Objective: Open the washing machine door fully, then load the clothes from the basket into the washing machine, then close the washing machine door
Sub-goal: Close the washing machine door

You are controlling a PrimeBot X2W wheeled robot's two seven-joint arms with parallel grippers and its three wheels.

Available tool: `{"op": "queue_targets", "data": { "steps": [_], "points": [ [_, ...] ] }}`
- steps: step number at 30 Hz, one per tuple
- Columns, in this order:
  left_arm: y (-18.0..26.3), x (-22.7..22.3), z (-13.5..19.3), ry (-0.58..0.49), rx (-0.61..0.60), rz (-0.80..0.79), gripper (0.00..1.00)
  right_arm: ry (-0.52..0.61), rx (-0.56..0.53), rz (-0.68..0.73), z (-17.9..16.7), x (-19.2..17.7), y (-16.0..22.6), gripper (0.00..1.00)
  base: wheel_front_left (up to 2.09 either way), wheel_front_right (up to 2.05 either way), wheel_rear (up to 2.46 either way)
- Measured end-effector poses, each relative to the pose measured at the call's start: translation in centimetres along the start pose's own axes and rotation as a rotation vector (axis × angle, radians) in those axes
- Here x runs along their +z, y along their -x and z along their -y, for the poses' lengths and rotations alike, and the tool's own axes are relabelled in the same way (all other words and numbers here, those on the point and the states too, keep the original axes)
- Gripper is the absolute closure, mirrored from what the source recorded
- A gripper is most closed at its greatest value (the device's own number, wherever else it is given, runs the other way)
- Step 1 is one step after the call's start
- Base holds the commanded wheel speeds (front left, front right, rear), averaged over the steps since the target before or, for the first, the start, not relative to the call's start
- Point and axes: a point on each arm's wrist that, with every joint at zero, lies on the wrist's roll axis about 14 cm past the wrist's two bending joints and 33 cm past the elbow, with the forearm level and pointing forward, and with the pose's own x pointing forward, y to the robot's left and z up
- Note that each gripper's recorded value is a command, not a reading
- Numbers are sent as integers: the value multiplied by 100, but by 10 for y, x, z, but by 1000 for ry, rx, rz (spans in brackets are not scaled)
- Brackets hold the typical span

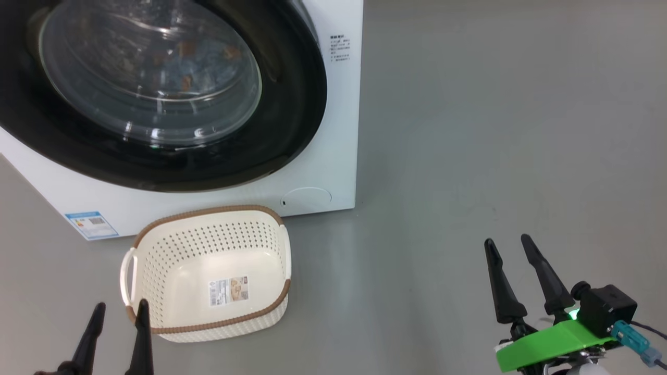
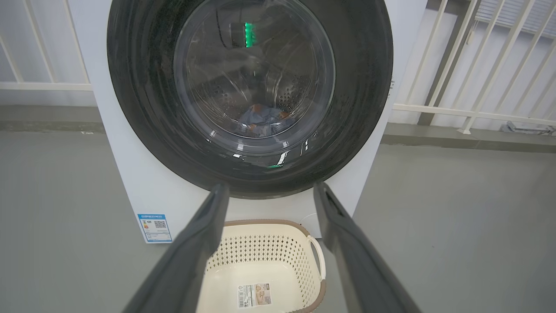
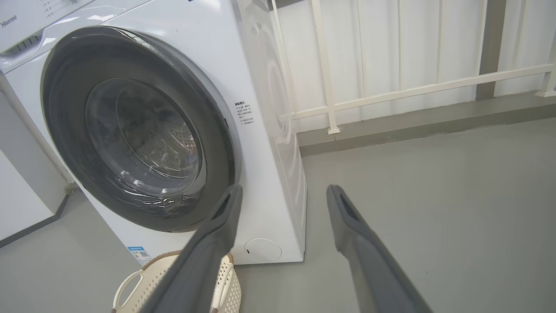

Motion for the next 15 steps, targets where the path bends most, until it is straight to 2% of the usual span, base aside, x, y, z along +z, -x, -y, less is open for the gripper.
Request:
{"op": "queue_targets", "data": {
  "steps": [15],
  "points": [
    [22,-4,-7,-26,35,-13,0,104,-17,2,8,6,19,0,0,0,0]
  ]
}}
